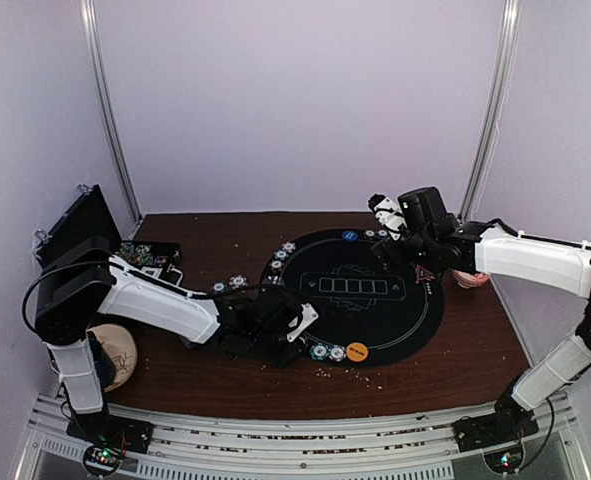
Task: Distribute texas hold em gaming equipment
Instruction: Place the poker chips pile at the big blind area.
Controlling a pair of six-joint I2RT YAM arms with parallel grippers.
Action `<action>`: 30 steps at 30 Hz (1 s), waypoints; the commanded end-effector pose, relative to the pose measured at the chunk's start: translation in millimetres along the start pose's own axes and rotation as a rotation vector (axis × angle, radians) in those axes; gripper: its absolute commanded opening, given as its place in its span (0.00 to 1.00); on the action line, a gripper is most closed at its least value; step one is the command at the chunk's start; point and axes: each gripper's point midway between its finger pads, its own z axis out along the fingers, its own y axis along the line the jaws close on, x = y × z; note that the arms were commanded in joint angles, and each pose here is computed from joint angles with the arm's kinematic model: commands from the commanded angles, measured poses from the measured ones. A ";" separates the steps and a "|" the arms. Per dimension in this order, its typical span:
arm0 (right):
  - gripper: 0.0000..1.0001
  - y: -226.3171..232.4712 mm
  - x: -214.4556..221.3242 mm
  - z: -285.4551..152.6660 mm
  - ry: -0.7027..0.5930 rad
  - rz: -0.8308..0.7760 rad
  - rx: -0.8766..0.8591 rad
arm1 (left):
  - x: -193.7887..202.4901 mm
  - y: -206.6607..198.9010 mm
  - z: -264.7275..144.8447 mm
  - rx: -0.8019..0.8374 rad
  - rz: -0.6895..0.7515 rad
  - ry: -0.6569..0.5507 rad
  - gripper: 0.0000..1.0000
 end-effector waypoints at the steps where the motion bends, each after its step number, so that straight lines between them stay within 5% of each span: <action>1: 1.00 -0.9 2.2 0.9 0.002 -0.004 0.004 | -14.0 3.4 5.7 -0.010 0.000 -0.043 0.38; 30: 1.00 -0.3 2.2 0.2 0.001 -0.003 -0.002 | -8.9 -3.8 18.7 0.020 0.018 -0.019 0.45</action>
